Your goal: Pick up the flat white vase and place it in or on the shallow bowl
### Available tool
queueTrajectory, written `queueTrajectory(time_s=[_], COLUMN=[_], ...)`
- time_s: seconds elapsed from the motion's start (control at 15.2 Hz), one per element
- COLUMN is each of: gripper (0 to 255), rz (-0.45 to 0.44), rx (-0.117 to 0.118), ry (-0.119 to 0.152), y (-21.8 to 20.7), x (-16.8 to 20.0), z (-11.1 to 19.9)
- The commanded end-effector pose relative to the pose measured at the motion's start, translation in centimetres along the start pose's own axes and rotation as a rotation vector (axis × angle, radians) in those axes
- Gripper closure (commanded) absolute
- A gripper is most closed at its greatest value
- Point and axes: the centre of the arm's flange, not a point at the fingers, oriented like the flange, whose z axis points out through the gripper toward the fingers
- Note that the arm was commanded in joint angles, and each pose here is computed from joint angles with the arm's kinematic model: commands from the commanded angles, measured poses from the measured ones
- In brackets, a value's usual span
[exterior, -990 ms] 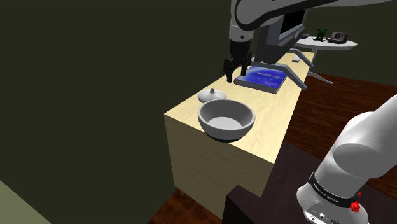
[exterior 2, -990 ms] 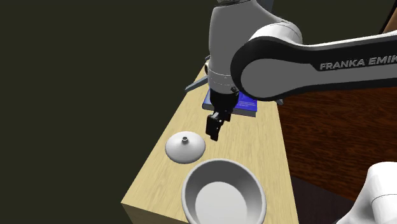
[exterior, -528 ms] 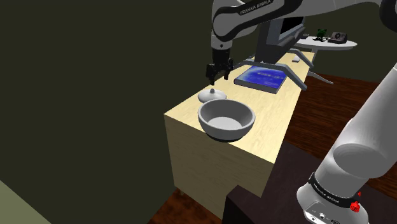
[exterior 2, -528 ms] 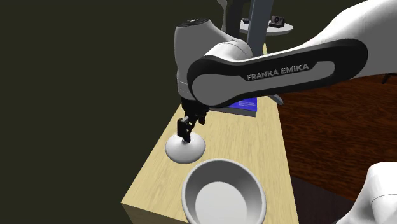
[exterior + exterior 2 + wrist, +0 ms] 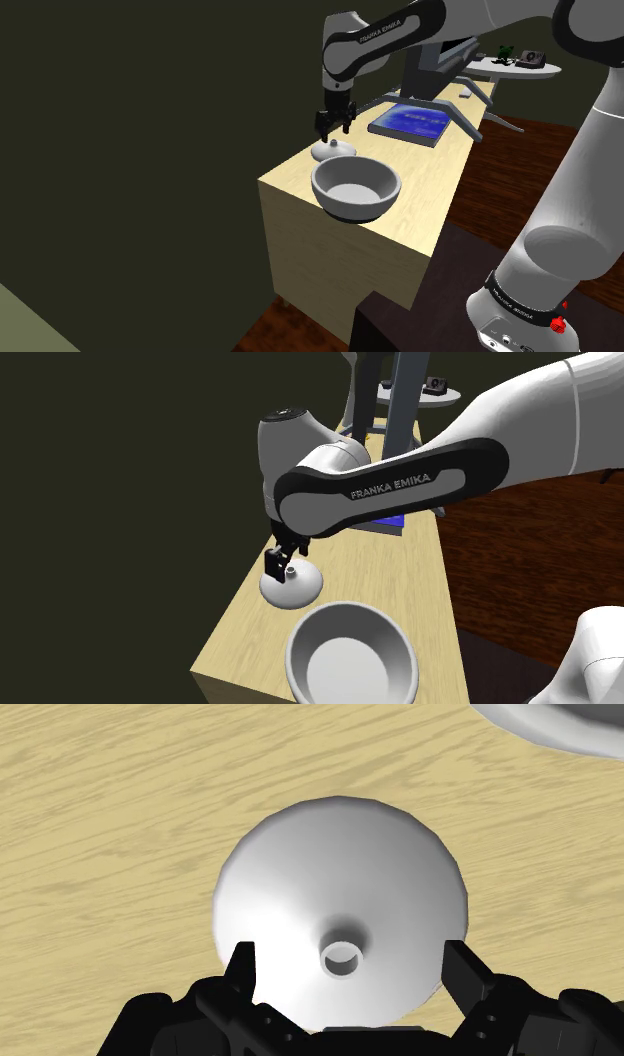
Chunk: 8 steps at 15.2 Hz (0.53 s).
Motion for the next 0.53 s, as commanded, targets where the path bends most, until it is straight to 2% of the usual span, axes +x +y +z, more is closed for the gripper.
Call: queueTrajectory(time_s=[0.0, 0.46], gripper=[0, 0], rz=[0.0, 0.0], rx=[0.0, 0.0], ry=[0.0, 0.0], y=[-0.09, -0.09], x=[-0.16, -0.16], z=[1.07, 1.37])
